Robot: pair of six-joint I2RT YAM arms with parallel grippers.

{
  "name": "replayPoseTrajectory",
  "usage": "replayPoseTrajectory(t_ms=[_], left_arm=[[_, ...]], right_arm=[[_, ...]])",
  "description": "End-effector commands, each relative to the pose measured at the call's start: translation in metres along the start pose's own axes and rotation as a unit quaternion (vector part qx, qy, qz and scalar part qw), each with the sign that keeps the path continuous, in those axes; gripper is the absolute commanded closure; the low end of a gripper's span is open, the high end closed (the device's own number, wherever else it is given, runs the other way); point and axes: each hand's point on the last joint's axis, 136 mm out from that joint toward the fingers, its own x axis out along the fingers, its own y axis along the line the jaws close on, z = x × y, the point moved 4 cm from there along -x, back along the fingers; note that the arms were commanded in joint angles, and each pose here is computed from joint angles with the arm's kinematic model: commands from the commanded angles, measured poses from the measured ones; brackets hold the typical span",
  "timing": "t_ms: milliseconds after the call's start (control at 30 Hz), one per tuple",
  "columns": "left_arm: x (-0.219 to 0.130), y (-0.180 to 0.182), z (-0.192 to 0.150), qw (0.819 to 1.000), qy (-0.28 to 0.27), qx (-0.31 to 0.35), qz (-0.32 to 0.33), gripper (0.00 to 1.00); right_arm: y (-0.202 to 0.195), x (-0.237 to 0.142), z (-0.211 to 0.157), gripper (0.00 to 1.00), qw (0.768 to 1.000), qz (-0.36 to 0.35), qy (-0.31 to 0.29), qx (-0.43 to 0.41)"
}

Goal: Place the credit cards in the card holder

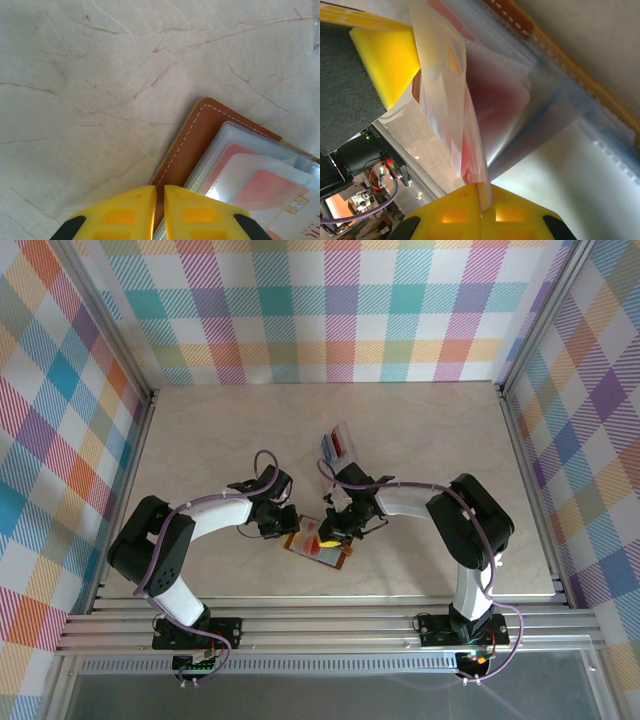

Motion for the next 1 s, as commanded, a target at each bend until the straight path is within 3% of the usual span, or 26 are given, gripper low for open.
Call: replayPoseTrajectory(t_ms=[0, 567, 667, 833, 967], left_arm=[[0.008, 0.014, -0.026, 0.999, 0.041, 0.002, 0.026, 0.85], [-0.002, 0.022, -0.037, 0.999, 0.027, -0.007, 0.026, 0.84], [-0.004, 0.023, -0.038, 0.999, 0.021, -0.01, 0.026, 0.84], [-0.005, 0.03, -0.04, 0.999, 0.014, -0.02, 0.04, 0.83], [-0.003, 0.032, -0.04, 0.999, 0.012, -0.023, 0.042, 0.83]], right_arm=[[-0.012, 0.013, -0.004, 1.0, 0.999, -0.02, 0.016, 0.028], [0.017, 0.027, 0.032, 0.98, 1.0, 0.005, -0.025, -0.012], [0.015, 0.022, 0.033, 0.89, 0.999, -0.015, -0.036, -0.021], [0.015, -0.007, 0.019, 0.59, 0.995, -0.066, -0.064, -0.037], [0.017, -0.029, 0.002, 0.49, 0.992, -0.091, -0.075, -0.051]])
